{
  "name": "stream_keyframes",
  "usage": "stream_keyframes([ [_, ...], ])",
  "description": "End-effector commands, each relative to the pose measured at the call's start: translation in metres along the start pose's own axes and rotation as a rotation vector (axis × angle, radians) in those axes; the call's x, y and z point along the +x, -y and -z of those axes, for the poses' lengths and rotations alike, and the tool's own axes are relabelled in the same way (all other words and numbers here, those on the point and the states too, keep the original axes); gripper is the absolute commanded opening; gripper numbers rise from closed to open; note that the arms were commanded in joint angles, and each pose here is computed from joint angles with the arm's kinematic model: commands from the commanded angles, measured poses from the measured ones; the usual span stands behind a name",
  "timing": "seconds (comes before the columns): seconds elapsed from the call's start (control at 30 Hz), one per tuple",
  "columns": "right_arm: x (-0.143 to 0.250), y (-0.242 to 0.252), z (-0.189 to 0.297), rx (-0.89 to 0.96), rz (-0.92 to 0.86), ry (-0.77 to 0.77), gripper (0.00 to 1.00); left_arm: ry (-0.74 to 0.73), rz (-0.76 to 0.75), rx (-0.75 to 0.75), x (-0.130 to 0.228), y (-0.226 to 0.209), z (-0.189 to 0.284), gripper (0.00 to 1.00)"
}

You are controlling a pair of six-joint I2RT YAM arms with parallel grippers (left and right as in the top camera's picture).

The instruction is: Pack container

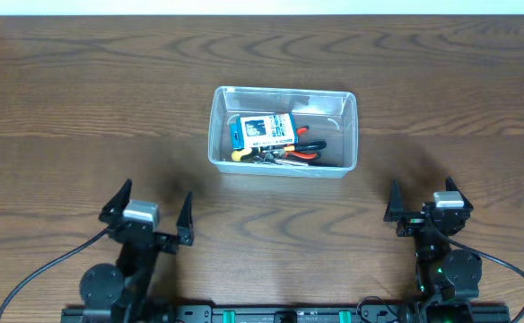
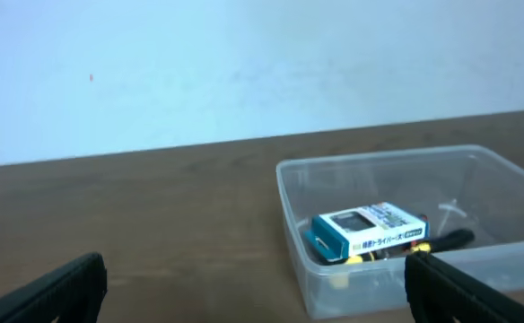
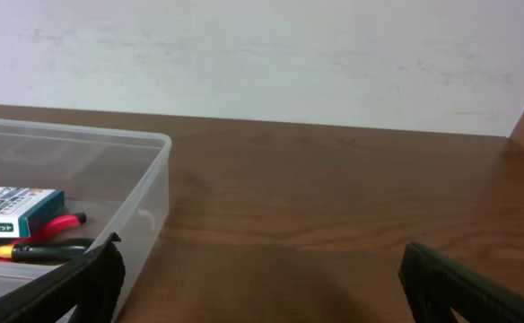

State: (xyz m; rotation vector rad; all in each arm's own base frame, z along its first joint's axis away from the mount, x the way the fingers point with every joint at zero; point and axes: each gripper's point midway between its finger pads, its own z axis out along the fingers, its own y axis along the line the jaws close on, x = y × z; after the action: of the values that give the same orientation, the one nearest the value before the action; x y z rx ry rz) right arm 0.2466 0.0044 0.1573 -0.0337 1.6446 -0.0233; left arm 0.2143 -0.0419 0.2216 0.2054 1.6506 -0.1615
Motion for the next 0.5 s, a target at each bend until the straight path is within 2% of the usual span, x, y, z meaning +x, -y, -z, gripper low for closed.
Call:
stream_keyframes([
  [0.0,0.000,0.000,0.000,0.006,-0.017,0.003,0.99,0.003,-0.041,0.044,0.019,0.008,-0.011,0.98],
  [0.33,0.000,0.000,0.000,0.006,-0.017,0.003,0.99,-0.074,-0.032,0.095,0.078,0.017,-0.029,0.98],
  [0.47,0.000,0.000,0.000,0.006,-0.017,0.003,0.99,-0.062,-0.044,0.074,0.078,0.014,-0.031,0.98],
])
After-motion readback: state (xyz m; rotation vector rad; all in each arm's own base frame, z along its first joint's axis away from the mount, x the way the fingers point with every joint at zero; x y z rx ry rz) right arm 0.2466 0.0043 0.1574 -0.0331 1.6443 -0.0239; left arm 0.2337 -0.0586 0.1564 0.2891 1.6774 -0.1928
